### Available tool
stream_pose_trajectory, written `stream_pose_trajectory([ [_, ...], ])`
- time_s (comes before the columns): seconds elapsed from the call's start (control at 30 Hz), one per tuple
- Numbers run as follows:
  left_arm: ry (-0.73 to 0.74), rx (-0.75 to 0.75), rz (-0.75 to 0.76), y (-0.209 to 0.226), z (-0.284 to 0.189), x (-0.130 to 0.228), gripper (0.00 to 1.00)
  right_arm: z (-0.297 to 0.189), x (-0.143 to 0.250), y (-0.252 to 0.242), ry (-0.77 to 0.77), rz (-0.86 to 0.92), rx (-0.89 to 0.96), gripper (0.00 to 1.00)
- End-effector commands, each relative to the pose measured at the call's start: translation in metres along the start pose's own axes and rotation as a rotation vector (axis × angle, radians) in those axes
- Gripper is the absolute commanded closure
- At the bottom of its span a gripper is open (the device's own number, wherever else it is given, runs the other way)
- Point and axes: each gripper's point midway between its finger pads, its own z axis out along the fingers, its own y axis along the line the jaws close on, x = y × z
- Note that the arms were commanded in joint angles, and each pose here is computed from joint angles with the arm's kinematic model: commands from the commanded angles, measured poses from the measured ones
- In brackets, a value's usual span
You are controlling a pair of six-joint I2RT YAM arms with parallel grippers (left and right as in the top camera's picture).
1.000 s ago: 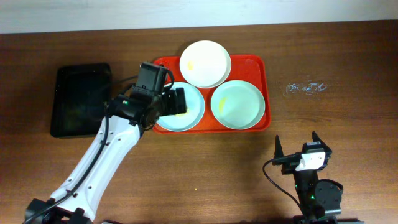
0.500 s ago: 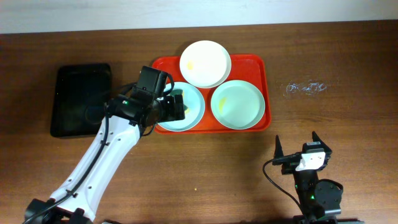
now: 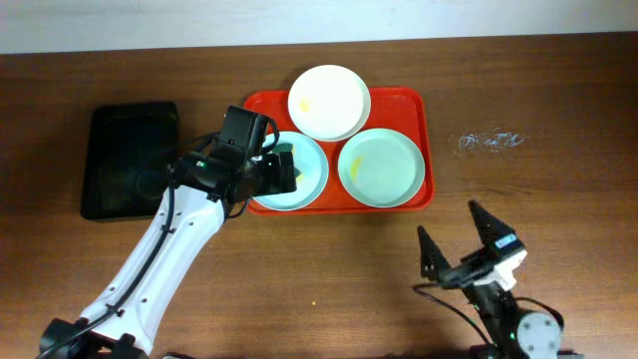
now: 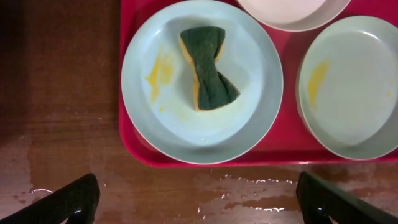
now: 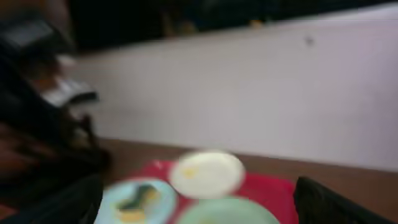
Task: Clean dirty plates on tray and stack at the side
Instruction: 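Reach the right gripper to the left blue plate rim and grip it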
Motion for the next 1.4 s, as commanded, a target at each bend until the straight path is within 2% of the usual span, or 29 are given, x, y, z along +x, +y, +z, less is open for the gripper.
stream_pose_trajectory([
  [0.0, -0.009, -0.011, 0.001, 0.003, -0.001, -0.002, 0.01, -0.024, -0.105, 0.039, -0.395, 0.046, -0.183, 0.01],
  [0.07, -0.009, -0.011, 0.001, 0.003, -0.001, -0.002, 0.01, -0.034, -0.142, 0.038, -0.475, 0.037, -0.142, 0.01],
  [0.13, -0.009, -0.011, 0.001, 0.003, -0.001, -0.002, 0.01, -0.031, -0.177, 0.029, -0.419, 0.061, -0.040, 0.01],
  [0.2, -0.008, -0.010, 0.001, 0.003, -0.001, -0.002, 0.01, -0.014, -0.185, 0.016, -0.201, 0.093, 0.075, 0.01],
  [0.27, -0.008, -0.010, 0.001, 0.003, -0.001, -0.002, 0.01, 0.016, -0.176, 0.006, 0.147, 0.144, 0.142, 0.01],
  [0.3, -0.008, -0.010, 0.001, 0.003, -0.001, -0.002, 0.01, 0.028, -0.173, 0.007, 0.264, 0.183, 0.133, 0.01],
  [0.33, -0.009, -0.011, 0.001, 0.003, -0.001, -0.002, 0.01, 0.040, -0.171, 0.011, 0.342, 0.214, 0.103, 0.01],
  [0.43, -0.008, -0.010, 0.001, 0.003, -0.001, -0.002, 0.01, 0.077, -0.165, 0.053, 0.576, 0.390, -0.183, 0.01],
  [0.5, -0.008, -0.010, 0.001, 0.003, -0.001, -0.002, 0.01, 0.116, -0.162, 0.067, 0.633, 0.481, -0.379, 0.01],
  [0.53, -0.008, -0.010, 0.001, 0.003, -0.001, -0.002, 0.01, 0.126, -0.159, 0.065, 0.645, 0.494, -0.393, 0.01],
  [0.57, -0.007, -0.010, 0.001, 0.003, -0.001, -0.002, 0.01, 0.139, -0.148, 0.056, 0.677, 0.510, -0.346, 0.01],
  [0.63, -0.005, -0.011, 0.001, 0.003, -0.001, -0.002, 0.01, 0.155, -0.111, 0.028, 0.782, 0.500, -0.128, 0.04],
  [0.67, -0.005, -0.012, 0.001, 0.003, -0.001, -0.002, 0.01, 0.157, -0.088, 0.012, 0.849, 0.508, 0.009, 0.17],
  [0.7, -0.006, -0.011, 0.001, 0.003, -0.001, -0.002, 0.00, 0.160, -0.063, 0.003, 0.921, 0.514, 0.100, 0.27],
  [0.73, -0.006, -0.011, 0.001, 0.003, -0.001, -0.002, 0.01, 0.169, -0.037, 0.006, 0.987, 0.516, 0.094, 0.28],
  [0.8, -0.006, -0.011, 0.001, 0.003, -0.001, -0.002, 0.01, 0.184, -0.001, 0.015, 1.062, 0.493, 0.053, 0.36],
  [0.9, -0.006, -0.011, 0.001, 0.003, -0.001, -0.002, 0.01, 0.206, 0.045, 0.033, 1.124, 0.460, 0.000, 0.59],
  [1.07, -0.006, -0.012, 0.001, 0.003, -0.001, -0.002, 0.01, 0.233, 0.122, 0.051, 1.190, 0.370, -0.064, 0.60],
  [1.2, -0.006, -0.012, 0.001, 0.003, -0.001, -0.002, 0.01, 0.243, 0.167, 0.049, 1.212, 0.326, -0.033, 0.60],
  [1.37, -0.005, -0.012, 0.001, 0.003, -0.001, -0.002, 0.01, 0.249, 0.194, 0.048, 1.220, 0.316, -0.039, 0.62],
])
